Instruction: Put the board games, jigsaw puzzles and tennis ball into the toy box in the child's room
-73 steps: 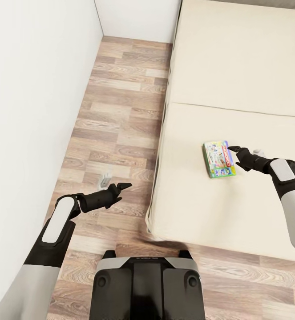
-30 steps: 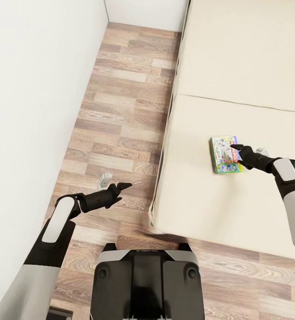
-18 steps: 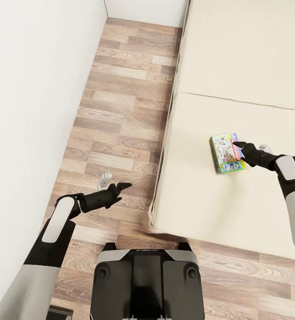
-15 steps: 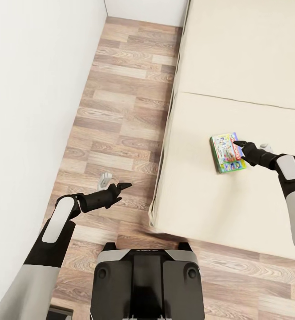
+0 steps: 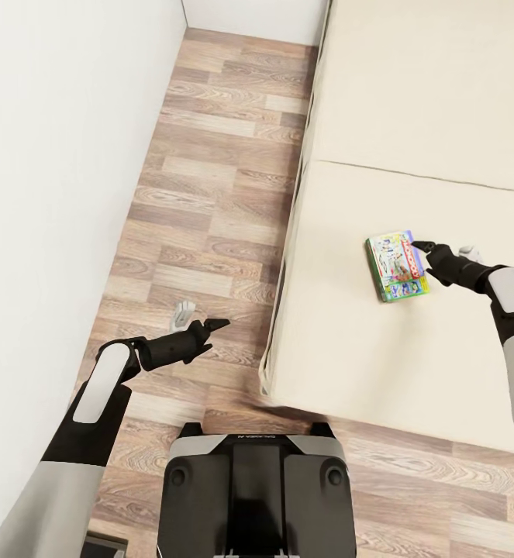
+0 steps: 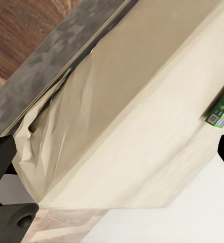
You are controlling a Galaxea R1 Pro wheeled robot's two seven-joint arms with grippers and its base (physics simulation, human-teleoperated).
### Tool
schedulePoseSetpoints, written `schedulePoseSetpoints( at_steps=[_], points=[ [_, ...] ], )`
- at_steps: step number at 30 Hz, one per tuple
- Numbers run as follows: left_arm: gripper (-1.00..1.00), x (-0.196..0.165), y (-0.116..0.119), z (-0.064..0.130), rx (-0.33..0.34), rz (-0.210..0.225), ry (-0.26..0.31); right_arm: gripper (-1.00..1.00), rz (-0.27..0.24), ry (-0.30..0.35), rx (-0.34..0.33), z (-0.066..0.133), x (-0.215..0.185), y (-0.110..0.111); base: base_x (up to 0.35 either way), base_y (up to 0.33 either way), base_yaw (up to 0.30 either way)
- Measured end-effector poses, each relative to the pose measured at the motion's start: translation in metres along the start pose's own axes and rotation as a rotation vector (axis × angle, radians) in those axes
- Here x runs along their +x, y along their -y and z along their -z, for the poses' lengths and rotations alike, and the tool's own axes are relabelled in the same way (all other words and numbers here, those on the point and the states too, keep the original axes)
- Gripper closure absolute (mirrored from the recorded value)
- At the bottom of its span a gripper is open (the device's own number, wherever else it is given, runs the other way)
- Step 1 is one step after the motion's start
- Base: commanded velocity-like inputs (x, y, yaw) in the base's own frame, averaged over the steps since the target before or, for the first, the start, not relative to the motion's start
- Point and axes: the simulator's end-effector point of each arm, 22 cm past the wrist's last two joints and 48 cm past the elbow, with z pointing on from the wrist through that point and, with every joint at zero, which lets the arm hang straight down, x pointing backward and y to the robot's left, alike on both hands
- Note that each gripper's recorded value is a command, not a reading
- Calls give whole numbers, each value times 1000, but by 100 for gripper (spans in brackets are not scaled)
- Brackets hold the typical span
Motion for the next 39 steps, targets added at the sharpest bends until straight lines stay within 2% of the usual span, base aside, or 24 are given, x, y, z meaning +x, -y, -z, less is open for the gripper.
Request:
schedulePoseSetpoints(
  at_steps=[19,39],
  points=[
    [-100,0,0,0,0,0,0,-100,20,29,-18,6,-15,-10,0,0,0],
    [-100,0,0,0,-1,1,0,-100,25,46,-12,11,-26,-5,0,0,0]
  ],
)
